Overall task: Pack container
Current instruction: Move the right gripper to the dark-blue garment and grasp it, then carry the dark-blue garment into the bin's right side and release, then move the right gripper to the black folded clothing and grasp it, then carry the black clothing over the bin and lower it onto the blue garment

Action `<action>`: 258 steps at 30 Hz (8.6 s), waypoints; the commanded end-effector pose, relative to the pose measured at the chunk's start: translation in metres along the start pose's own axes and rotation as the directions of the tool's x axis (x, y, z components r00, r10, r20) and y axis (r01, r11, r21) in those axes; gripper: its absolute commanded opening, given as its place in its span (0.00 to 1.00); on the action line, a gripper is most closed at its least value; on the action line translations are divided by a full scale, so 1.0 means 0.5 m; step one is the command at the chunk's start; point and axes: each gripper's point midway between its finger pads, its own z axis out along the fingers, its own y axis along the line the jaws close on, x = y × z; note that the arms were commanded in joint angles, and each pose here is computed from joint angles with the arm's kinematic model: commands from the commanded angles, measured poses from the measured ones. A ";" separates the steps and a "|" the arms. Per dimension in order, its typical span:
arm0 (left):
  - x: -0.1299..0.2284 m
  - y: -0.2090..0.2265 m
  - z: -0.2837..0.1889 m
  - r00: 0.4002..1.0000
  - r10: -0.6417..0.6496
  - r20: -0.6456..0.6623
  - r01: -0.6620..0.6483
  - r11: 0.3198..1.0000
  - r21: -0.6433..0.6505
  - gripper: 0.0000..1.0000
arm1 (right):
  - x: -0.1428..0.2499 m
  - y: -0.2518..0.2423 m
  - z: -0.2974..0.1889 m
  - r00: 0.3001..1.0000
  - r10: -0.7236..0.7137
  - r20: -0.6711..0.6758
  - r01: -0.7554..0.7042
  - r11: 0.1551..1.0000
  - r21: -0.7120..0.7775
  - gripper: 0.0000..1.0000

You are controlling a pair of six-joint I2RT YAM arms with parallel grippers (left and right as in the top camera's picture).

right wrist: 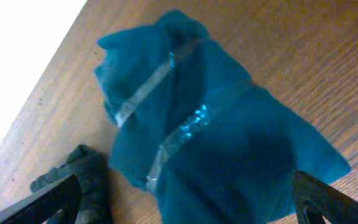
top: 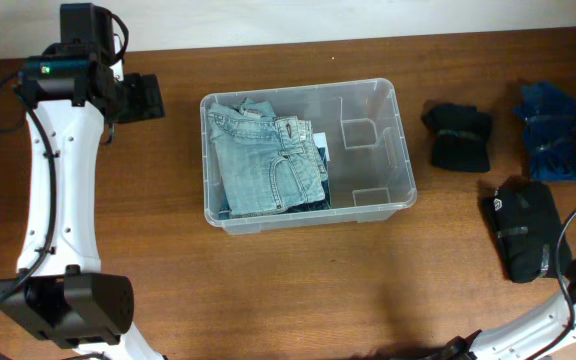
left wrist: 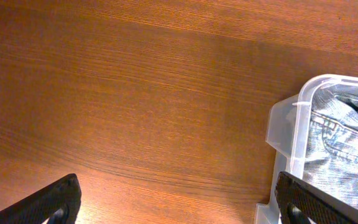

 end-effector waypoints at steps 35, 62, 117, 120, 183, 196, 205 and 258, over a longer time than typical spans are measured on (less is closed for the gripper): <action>-0.005 -0.003 -0.019 1.000 -0.013 0.018 0.012 1.000 0.021 0.99 | -0.049 0.210 -0.212 0.998 0.037 -0.055 -0.043 0.994 -0.100 0.04; -0.039 0.041 -0.022 0.995 -0.028 0.093 0.037 0.995 -0.091 0.99 | 0.367 0.773 -0.298 0.925 -0.307 -0.225 0.275 0.947 -0.163 0.04; -0.041 0.024 -0.021 0.995 -0.030 0.095 0.034 0.999 -0.042 0.99 | 0.228 0.312 -0.331 0.870 -0.147 -0.471 0.326 0.888 0.326 0.57; -0.046 0.023 -0.021 0.994 -0.031 0.104 0.035 0.999 -0.040 0.99 | 0.225 0.223 -0.360 0.865 -0.053 -0.499 0.279 0.877 0.392 0.59; -0.054 0.036 -0.021 0.992 -0.039 0.119 0.046 0.998 -0.051 1.00 | 0.125 0.157 -0.230 0.840 -0.201 -0.503 0.441 0.793 0.421 0.21; -0.054 0.036 -0.021 0.992 -0.040 0.118 0.046 0.998 -0.051 0.99 | 0.145 0.017 -0.115 0.778 -0.173 -0.604 0.426 0.852 0.304 0.64; -0.063 0.035 -0.022 0.990 -0.042 0.137 0.049 0.998 -0.048 0.99 | 0.219 -0.015 -0.076 0.710 -0.178 -0.681 0.383 0.909 0.162 0.64; -0.065 0.035 -0.022 0.989 -0.043 0.141 0.050 0.998 -0.047 0.99 | 0.241 0.814 -0.254 0.860 -0.093 -0.502 -0.048 0.965 -0.260 0.04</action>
